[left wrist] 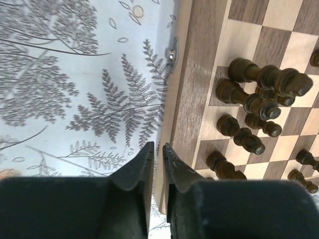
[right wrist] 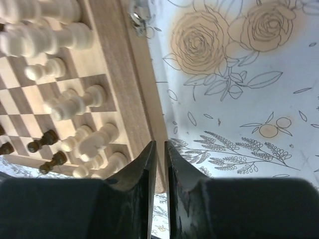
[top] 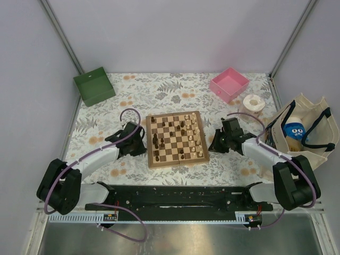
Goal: Set up the chess pieces on the board
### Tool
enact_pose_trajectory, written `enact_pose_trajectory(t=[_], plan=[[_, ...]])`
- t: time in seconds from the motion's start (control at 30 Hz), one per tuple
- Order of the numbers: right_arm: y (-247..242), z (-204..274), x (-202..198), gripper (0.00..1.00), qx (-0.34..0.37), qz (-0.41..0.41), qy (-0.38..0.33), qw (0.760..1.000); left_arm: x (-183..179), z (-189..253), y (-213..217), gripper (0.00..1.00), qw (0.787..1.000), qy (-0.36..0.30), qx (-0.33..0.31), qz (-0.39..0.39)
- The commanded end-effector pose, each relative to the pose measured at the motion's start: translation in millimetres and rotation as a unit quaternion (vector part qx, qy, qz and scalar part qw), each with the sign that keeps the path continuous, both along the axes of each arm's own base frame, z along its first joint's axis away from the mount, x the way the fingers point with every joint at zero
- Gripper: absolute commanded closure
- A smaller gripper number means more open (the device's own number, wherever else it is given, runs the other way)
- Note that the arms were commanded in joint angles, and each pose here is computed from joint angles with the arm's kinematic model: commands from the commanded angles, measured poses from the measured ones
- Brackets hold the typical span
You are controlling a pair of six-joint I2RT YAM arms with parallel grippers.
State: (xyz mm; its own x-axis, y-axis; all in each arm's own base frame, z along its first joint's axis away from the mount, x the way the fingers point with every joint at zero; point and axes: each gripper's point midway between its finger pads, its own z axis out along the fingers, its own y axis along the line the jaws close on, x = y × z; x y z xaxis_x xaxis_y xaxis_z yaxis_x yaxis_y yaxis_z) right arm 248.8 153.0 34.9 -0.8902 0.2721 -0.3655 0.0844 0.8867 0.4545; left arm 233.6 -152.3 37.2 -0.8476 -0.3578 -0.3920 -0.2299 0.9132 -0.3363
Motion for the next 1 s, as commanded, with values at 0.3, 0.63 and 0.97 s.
enact_pose_trajectory(t=[0.3,0.63,0.97], plan=[[3,71,35,0.72,-0.019,0.027,-0.101,0.994,41,91,17,0.57,0.991,-0.124,0.055,0.007],[9,80,37,0.7,-0.007,0.04,-0.104,0.994,87,117,-28,0.47,0.985,-0.139,0.044,-0.096],[10,79,38,0.69,-0.009,0.046,-0.102,0.994,90,81,-46,0.49,0.986,-0.088,0.066,-0.125]])
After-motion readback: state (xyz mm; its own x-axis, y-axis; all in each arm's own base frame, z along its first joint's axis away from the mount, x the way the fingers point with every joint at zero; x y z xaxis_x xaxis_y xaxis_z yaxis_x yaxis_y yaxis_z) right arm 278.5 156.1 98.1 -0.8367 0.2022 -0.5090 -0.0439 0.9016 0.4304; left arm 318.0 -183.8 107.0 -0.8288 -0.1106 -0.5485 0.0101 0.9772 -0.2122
